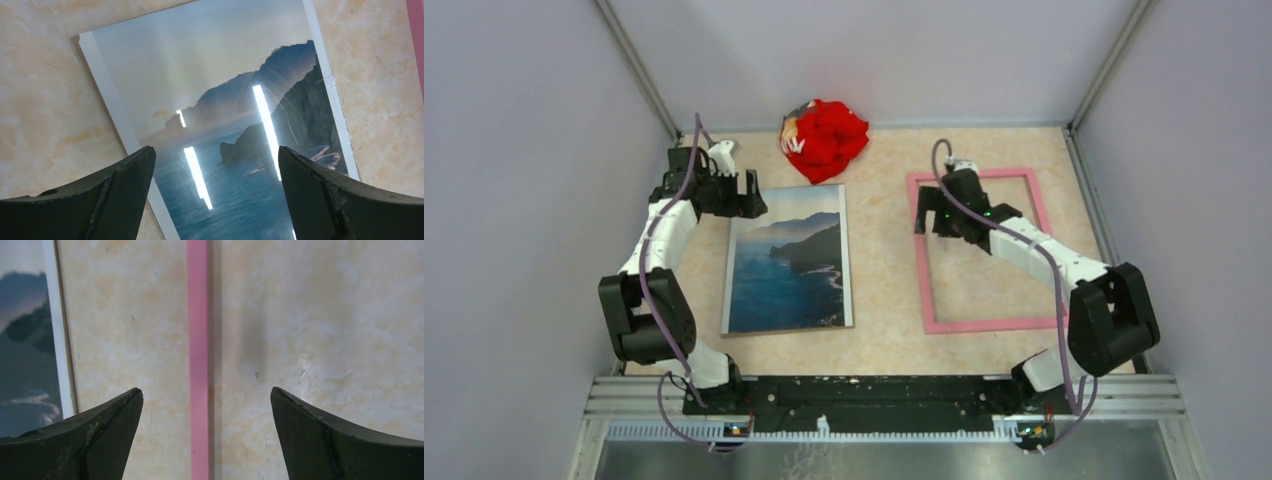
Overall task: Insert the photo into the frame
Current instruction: Turn over the photo frame at the center of the board.
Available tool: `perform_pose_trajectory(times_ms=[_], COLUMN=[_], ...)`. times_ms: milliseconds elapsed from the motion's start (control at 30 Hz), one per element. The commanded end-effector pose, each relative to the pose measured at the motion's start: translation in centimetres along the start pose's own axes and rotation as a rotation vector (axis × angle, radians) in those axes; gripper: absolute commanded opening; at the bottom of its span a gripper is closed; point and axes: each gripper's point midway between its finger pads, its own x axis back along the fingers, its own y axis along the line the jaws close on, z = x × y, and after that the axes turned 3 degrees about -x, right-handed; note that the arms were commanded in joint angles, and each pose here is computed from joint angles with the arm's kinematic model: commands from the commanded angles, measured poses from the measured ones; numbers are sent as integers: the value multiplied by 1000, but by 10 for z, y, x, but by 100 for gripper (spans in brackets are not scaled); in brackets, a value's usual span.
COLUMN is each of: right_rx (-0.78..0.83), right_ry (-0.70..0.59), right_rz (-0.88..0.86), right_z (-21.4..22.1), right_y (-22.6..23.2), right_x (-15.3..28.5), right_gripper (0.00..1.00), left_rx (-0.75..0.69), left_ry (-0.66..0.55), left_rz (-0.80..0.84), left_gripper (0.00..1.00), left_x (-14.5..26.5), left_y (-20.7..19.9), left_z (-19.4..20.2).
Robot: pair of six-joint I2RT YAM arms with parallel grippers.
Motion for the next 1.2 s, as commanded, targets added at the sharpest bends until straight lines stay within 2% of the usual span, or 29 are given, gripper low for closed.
perform_pose_trajectory(times_ms=[0,167,300,500,800,933,1000,1167], right_rx=[119,205,236,241,297,285,287,310], right_ry=[42,74,87,96,132,148,155,185], right_rz=[138,198,240,214,251,253,259,243], right_z=[23,50,67,85,119,127,130,136], right_y=[-1,12,11,15,19,17,16,29], right_x=[5,-14,-25,-34,-48,-51,-54,-60], right_gripper=[98,87,86,84,75,68,62,34], left_rx=[43,43,36,26,3,-16,-21,-20], left_ry=[34,61,81,78,67,64,62,76], left_rz=[38,35,32,70,89,110,128,186], left_gripper=[99,99,99,99,99,99,99,98], left_x=[15,19,23,29,35,38,39,40], left_y=[-9,-11,-12,-22,-27,-31,-34,-43], left_z=[-7,-1,4,7,3,1,1,3])
